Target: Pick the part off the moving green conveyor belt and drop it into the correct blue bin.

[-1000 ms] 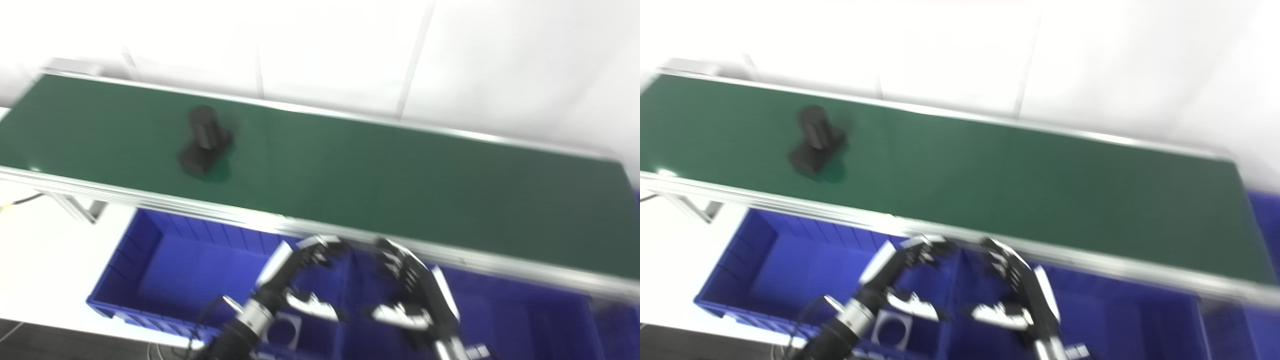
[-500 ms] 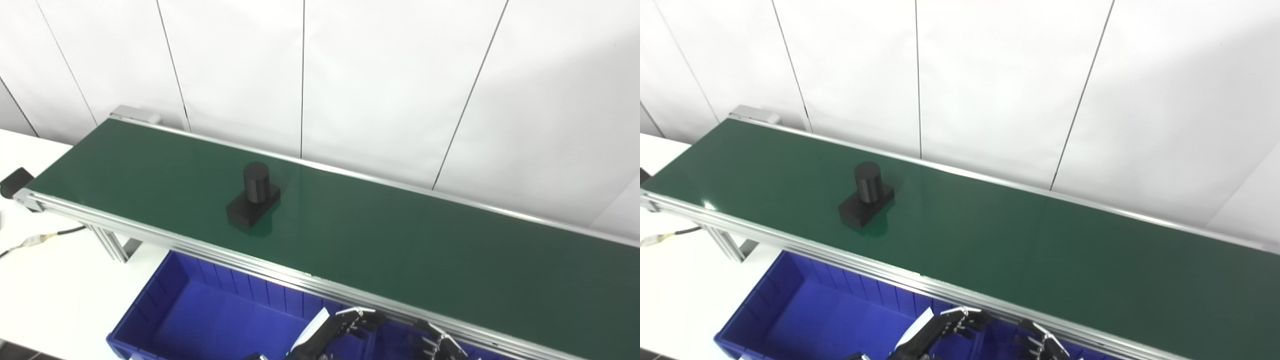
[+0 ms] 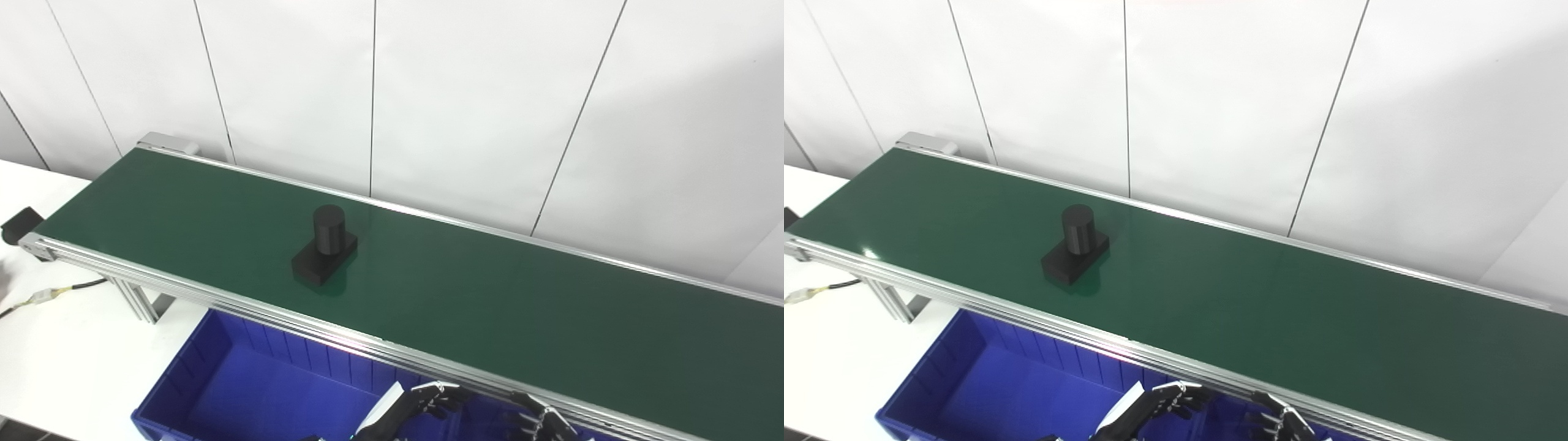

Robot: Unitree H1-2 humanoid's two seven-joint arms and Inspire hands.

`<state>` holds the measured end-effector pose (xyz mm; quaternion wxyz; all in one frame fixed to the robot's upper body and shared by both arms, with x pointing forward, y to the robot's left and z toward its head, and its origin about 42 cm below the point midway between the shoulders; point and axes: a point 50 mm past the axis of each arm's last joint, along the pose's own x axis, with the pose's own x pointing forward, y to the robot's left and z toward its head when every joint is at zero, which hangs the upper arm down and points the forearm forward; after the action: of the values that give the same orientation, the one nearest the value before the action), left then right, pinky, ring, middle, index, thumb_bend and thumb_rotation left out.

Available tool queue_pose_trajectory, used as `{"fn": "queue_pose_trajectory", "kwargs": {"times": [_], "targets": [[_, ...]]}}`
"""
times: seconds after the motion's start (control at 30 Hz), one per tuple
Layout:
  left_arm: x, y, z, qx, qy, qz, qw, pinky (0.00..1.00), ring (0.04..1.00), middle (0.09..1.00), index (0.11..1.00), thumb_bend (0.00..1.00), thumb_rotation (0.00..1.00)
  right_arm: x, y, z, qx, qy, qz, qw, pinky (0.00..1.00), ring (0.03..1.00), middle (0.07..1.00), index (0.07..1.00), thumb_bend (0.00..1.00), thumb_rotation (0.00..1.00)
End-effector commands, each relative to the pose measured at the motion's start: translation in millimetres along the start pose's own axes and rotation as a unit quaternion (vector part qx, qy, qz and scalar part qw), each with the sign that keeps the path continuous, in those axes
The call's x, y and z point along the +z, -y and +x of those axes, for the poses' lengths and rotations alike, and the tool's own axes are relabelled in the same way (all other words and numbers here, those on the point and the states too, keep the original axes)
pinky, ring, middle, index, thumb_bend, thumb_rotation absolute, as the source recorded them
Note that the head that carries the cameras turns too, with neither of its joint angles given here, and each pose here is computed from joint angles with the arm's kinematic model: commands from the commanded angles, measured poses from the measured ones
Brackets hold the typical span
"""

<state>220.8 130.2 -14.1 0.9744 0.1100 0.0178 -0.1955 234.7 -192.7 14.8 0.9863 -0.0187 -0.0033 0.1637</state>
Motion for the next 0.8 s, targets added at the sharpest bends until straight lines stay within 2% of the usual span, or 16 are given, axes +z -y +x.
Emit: {"fn": "queue_pose_trajectory", "kwargs": {"times": [0.0,0.1,0.2,0.33,0.57,0.77], "targets": [[6.8,-4.3,7.2,0.009,0.025,-0.003,1.000,0.70,0.763,0.791,0.763,0.84,0.03,28.1,0.3,12.6,0.001,0.079,0.010,0.997,0.62,0.716,0.831,0.749,0.82,0.08],[5.5,-4.7,7.4,0.009,0.023,-0.004,1.000,0.70,0.766,0.793,0.762,0.84,0.03,40.4,0.2,15.7,0.009,0.105,0.020,0.994,0.63,0.720,0.835,0.753,0.83,0.08],[4.4,-5.5,8.9,0.010,0.021,-0.003,1.000,0.70,0.761,0.790,0.756,0.84,0.05,65.9,-1.6,23.7,0.023,0.162,0.048,0.985,0.60,0.708,0.820,0.753,0.85,0.10],[2.7,-6.5,10.7,0.010,0.017,-0.004,1.000,0.68,0.753,0.786,0.753,0.84,0.04,83.7,-1.2,34.6,0.026,0.198,0.063,0.978,0.57,0.680,0.800,0.732,0.90,0.13],[1.0,-8.0,12.1,0.010,0.015,0.000,1.000,0.68,0.753,0.788,0.751,0.85,0.03,100.1,4.8,62.1,0.011,0.224,0.056,0.973,0.56,0.673,0.797,0.722,0.92,0.14],[-2.6,-7.6,11.7,0.010,0.009,0.004,1.000,0.67,0.746,0.780,0.743,0.86,0.02,97.8,8.7,79.1,-0.004,0.217,0.059,0.974,0.59,0.722,0.802,0.740,0.91,0.13]]}}
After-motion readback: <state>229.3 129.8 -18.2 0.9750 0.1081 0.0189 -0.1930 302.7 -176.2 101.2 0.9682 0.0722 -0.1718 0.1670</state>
